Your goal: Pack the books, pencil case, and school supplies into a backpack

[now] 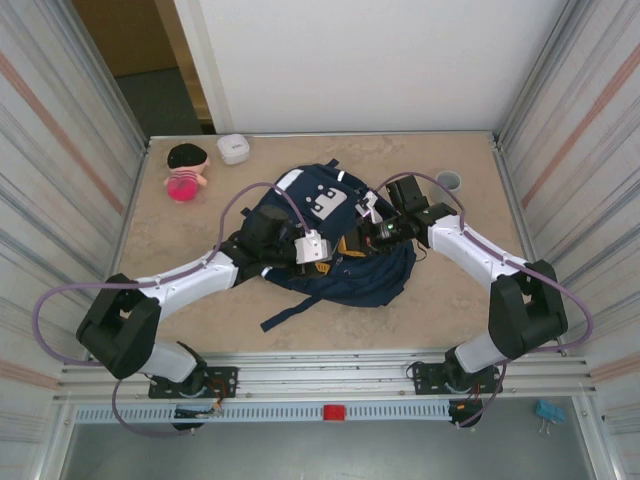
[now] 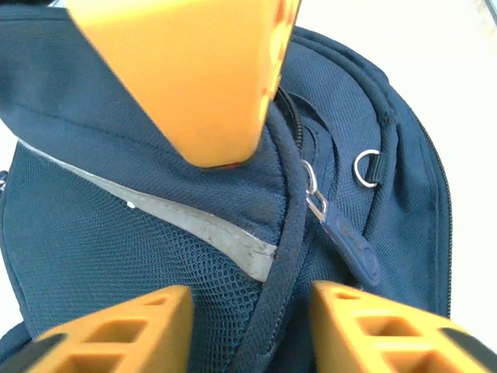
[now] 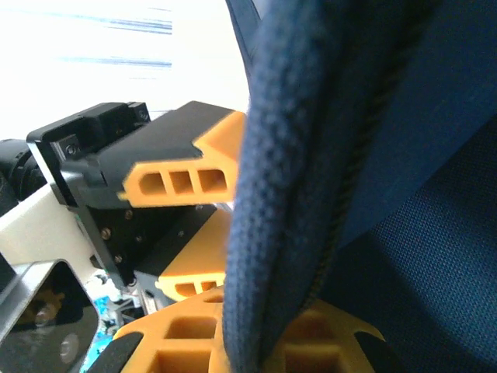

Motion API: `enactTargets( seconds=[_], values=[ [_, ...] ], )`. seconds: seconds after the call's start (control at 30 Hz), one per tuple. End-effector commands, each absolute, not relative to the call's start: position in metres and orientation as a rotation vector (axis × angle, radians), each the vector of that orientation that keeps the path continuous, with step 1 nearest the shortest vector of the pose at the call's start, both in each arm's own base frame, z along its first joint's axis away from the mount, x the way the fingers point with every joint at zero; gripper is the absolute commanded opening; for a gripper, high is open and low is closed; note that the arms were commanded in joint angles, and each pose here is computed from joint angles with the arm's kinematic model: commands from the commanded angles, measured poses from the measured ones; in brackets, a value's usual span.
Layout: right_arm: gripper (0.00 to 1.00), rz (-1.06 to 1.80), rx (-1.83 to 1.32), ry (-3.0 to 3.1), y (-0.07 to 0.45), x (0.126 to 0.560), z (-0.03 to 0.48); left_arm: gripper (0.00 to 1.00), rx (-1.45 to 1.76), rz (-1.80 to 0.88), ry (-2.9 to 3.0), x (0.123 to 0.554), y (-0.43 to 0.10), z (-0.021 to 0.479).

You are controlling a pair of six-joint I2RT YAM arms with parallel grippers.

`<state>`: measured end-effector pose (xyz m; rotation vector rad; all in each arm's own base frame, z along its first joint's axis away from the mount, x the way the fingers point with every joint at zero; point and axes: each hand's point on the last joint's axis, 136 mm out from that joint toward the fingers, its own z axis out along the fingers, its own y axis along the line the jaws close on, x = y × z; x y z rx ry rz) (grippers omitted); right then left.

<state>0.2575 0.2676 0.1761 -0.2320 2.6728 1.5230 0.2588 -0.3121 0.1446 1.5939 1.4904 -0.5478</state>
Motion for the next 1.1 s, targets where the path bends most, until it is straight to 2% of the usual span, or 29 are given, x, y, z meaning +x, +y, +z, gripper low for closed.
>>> enactTargets(
  seconds=[0.0,0.1,0.2,0.4,0.47,0.53,0.6,0.73,0.87,1.07],
  values=[
    [0.02,1.570,-0.318,2.605,0.267,0.248,0.199,0.29,1.561,-0.559,1.419,0.265,-0.321,0.166],
    [0.03,1.493,-0.295,2.611,0.260,0.251,0.198,0.07,1.525,-0.569,1.438,0.267,-0.321,0.169],
    [0.04,1.404,-0.269,2.623,0.253,0.255,0.194,0.00,1.492,-0.652,1.461,0.260,-0.323,0.172],
    [0.04,1.272,-0.270,2.604,0.241,0.262,0.190,0.00,1.357,-0.778,1.590,0.249,-0.334,0.178],
    [0.14,1.196,-0.252,2.586,0.235,0.269,0.188,0.00,1.311,-0.771,1.655,0.251,-0.336,0.175],
    [0.31,1.130,-0.230,2.561,0.228,0.276,0.189,0.00,1.241,-0.777,1.757,0.258,-0.335,0.169],
    [0.39,1.070,-0.207,2.536,0.221,0.279,0.195,0.00,1.176,-0.784,1.853,0.263,-0.334,0.163],
    [0.42,0.869,-0.104,2.498,0.191,0.275,0.207,0.00,1.083,-0.830,1.927,0.267,-0.336,0.159],
    [0.45,0.708,-0.027,2.457,0.167,0.253,0.221,0.00,0.987,-0.908,1.952,0.265,-0.337,0.167],
    [0.45,0.746,-0.039,2.414,0.191,0.221,0.220,0.00,0.933,-0.953,2.007,0.264,-0.339,0.171]
  ],
)
